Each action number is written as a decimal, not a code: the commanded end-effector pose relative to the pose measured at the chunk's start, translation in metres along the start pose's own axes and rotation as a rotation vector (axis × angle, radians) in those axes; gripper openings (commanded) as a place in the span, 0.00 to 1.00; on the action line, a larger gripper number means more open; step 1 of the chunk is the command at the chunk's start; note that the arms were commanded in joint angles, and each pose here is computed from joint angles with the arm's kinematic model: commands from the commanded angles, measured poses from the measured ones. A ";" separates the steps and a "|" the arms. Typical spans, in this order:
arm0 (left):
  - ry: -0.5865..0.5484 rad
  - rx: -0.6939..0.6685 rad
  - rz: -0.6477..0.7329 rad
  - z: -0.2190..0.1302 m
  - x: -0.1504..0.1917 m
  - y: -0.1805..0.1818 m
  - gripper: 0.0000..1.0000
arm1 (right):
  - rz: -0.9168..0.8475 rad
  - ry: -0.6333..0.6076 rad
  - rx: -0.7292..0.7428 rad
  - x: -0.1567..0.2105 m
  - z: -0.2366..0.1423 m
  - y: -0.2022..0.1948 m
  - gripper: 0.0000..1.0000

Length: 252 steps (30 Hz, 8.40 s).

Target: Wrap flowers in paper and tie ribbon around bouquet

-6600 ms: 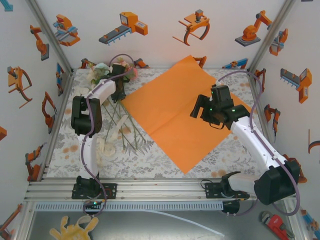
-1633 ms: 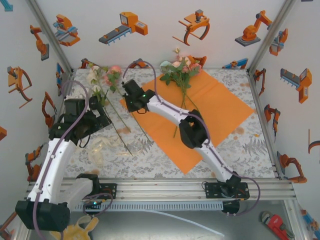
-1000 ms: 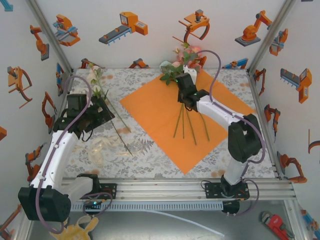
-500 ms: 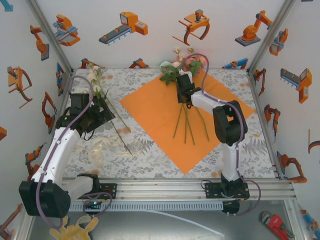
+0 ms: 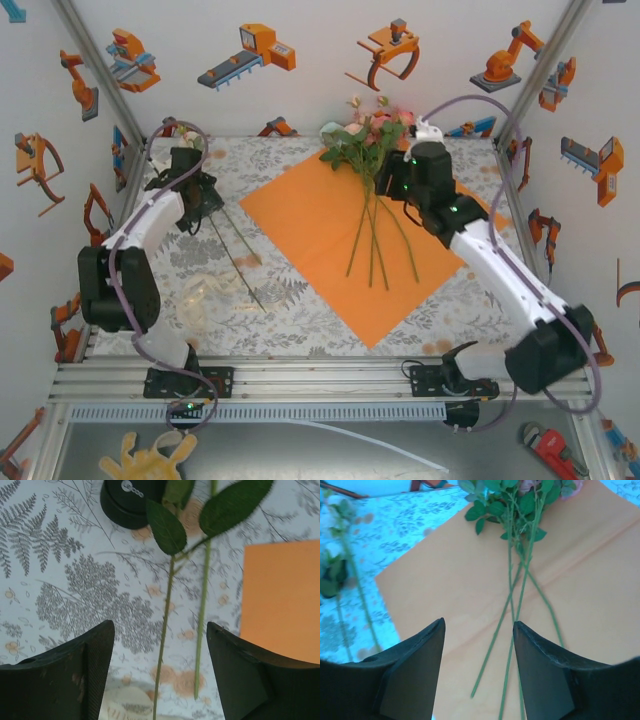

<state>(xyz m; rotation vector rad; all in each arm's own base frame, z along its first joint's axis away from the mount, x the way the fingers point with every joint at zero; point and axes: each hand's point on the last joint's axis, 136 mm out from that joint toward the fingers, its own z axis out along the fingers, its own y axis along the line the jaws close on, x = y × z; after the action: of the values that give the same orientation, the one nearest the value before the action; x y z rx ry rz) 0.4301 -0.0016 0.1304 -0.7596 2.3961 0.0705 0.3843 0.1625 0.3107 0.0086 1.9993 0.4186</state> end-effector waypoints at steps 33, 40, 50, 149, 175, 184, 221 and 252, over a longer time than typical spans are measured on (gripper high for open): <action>-0.203 0.694 0.306 -0.136 -0.029 -0.274 0.00 | 0.066 0.055 0.049 0.029 -0.061 -0.023 0.56; -0.307 0.952 0.397 -0.134 0.003 -0.408 0.00 | 0.067 0.045 0.066 0.035 -0.082 -0.032 0.56; -0.211 1.093 0.124 -0.051 0.053 -0.470 0.26 | 0.094 0.089 0.047 0.053 -0.100 -0.035 0.56; -0.102 0.375 -0.004 -0.221 0.072 0.086 0.99 | -0.429 0.637 -0.174 0.263 0.105 0.160 0.14; -0.086 0.640 0.160 -0.235 0.091 0.049 0.97 | -0.413 0.573 -0.065 0.252 0.221 0.163 0.28; -0.076 0.630 0.151 -0.234 0.093 0.050 0.97 | -0.445 0.620 -0.014 0.272 0.222 0.146 0.24; -0.063 0.617 0.129 -0.227 0.091 0.048 0.97 | -0.370 0.231 0.204 0.040 0.183 0.034 0.01; 0.039 0.723 0.215 -0.198 0.115 -0.006 0.97 | -0.276 0.278 0.248 0.001 0.145 -0.056 0.50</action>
<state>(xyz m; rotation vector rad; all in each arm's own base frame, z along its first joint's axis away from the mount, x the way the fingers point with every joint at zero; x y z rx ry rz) 0.2451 -0.0838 0.2201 -0.3019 2.3127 -0.6302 0.5475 0.1631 0.1975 -0.2054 2.3191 -0.0186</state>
